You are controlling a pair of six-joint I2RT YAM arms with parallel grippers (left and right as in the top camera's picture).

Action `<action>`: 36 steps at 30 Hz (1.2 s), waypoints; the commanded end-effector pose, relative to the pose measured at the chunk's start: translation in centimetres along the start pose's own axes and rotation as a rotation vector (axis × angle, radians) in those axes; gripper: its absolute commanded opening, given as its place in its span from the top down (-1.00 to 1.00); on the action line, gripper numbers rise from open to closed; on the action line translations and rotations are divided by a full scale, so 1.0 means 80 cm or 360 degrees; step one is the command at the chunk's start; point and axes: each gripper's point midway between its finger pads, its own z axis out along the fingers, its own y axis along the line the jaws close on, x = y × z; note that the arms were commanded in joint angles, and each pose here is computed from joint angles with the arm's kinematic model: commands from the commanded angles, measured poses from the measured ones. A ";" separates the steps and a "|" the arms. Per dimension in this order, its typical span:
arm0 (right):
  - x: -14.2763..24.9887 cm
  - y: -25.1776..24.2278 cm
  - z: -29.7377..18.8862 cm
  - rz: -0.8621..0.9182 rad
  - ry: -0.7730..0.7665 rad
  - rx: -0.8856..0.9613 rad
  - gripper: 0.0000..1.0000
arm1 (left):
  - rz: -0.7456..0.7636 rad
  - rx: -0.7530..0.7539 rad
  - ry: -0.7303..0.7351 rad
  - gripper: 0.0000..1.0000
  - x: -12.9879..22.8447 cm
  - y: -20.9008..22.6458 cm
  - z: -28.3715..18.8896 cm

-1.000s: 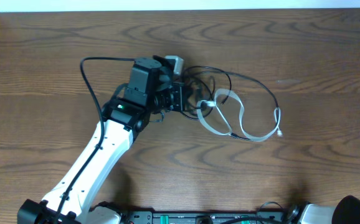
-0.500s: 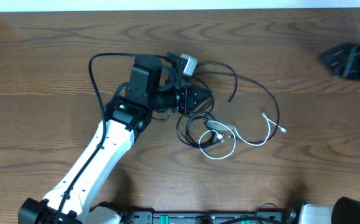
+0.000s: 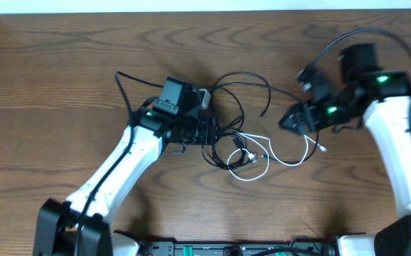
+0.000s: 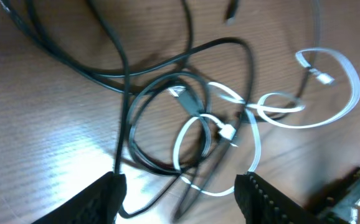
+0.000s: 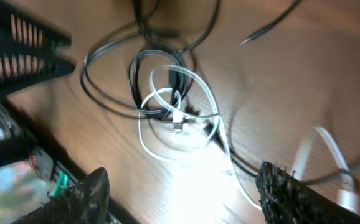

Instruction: Untangle cables

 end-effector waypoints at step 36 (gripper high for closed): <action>0.132 -0.013 0.194 0.1238 0.0084 0.0411 0.45 | 0.0037 -0.0112 0.0162 -0.18 0.010 0.030 0.088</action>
